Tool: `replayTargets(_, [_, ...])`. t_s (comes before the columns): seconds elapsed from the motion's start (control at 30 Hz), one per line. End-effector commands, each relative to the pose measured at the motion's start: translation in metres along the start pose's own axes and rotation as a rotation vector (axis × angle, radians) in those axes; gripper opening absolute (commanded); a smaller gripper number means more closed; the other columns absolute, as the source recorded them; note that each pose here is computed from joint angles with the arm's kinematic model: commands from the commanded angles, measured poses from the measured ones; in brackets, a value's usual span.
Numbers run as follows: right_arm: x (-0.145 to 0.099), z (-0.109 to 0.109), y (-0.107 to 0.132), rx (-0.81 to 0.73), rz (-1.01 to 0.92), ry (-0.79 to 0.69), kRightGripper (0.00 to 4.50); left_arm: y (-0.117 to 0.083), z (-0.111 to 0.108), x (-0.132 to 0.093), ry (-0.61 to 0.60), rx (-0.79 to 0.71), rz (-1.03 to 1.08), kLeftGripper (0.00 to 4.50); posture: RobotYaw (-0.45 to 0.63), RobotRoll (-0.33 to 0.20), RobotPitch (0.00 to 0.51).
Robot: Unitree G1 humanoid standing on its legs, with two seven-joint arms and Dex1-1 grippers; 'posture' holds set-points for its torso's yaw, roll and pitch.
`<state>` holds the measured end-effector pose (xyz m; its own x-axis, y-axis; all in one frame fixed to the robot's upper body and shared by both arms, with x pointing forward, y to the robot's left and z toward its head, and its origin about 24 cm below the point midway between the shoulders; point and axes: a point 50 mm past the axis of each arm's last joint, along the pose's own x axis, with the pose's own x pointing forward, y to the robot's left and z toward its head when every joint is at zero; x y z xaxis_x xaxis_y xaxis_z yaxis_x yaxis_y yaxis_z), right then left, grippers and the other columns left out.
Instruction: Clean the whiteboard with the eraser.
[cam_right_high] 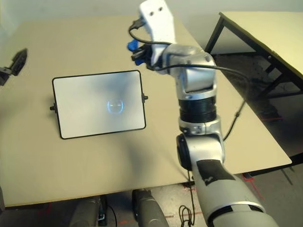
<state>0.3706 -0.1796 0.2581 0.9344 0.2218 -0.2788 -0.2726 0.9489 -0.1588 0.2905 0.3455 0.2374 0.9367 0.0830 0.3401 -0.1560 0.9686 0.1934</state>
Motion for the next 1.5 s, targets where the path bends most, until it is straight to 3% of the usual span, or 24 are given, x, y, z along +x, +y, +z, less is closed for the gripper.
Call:
replayTargets(0.03, [0.007, -0.039, -0.010, 0.049, -0.025, 0.143, 0.33, 0.008, -0.025, -0.009, 0.086, 0.011, 0.038, 4.50, 0.02, 0.000, 0.101])
replayTargets(0.13, [0.010, -0.064, -0.012, 0.113, -0.048, 0.209, 0.33, 0.009, -0.043, -0.016, 0.144, -0.013, 0.044, 4.50, 0.01, 0.000, 0.095])
replayTargets(0.27, [0.015, -0.098, -0.005, 0.143, -0.049, 0.311, 0.33, -0.001, -0.083, -0.030, 0.305, -0.116, 0.002, 4.50, 0.01, 0.000, 0.097])
replayTargets(0.5, [0.017, -0.110, 0.000, 0.156, -0.053, 0.381, 0.33, -0.020, -0.107, -0.042, 0.404, -0.171, -0.057, 4.50, 0.02, 0.000, 0.101])
replayTargets(0.77, [0.024, -0.117, 0.001, 0.159, -0.070, 0.389, 0.33, -0.031, -0.104, -0.038, 0.407, -0.195, -0.100, 4.50, 0.02, 0.000, 0.105])
replayTargets(0.8, [0.025, -0.117, 0.001, 0.162, -0.070, 0.386, 1.07, -0.031, -0.104, -0.037, 0.406, -0.195, -0.101, 4.50, 0.02, 0.000, 0.107])
replayTargets(1.03, [0.027, -0.105, -0.003, 0.175, -0.071, 0.285, 3.17, -0.033, -0.096, -0.026, 0.388, -0.209, -0.113, 4.50, 0.01, 0.000, 0.117])
replayTargets(1.17, [0.025, -0.090, -0.012, 0.192, -0.087, 0.126, 4.31, -0.031, -0.093, -0.022, 0.368, -0.201, -0.105, 4.50, 0.00, 0.000, 0.122])
replayTargets(1.2, [0.024, -0.088, -0.015, 0.189, -0.092, 0.095, 4.49, -0.030, -0.093, -0.021, 0.359, -0.200, -0.095, 4.50, 0.00, 0.000, 0.124])
replayTargets(1.33, [0.018, -0.080, -0.036, 0.165, -0.162, -0.139, 4.49, -0.018, -0.087, -0.018, 0.282, -0.168, -0.008, 4.50, 0.00, 0.000, 0.127])
replayTargets(1.5, [0.006, -0.101, -0.073, 0.289, -0.312, -0.390, 4.49, -0.005, -0.086, -0.017, 0.226, -0.091, 0.108, 4.50, 0.01, 0.000, 0.138])
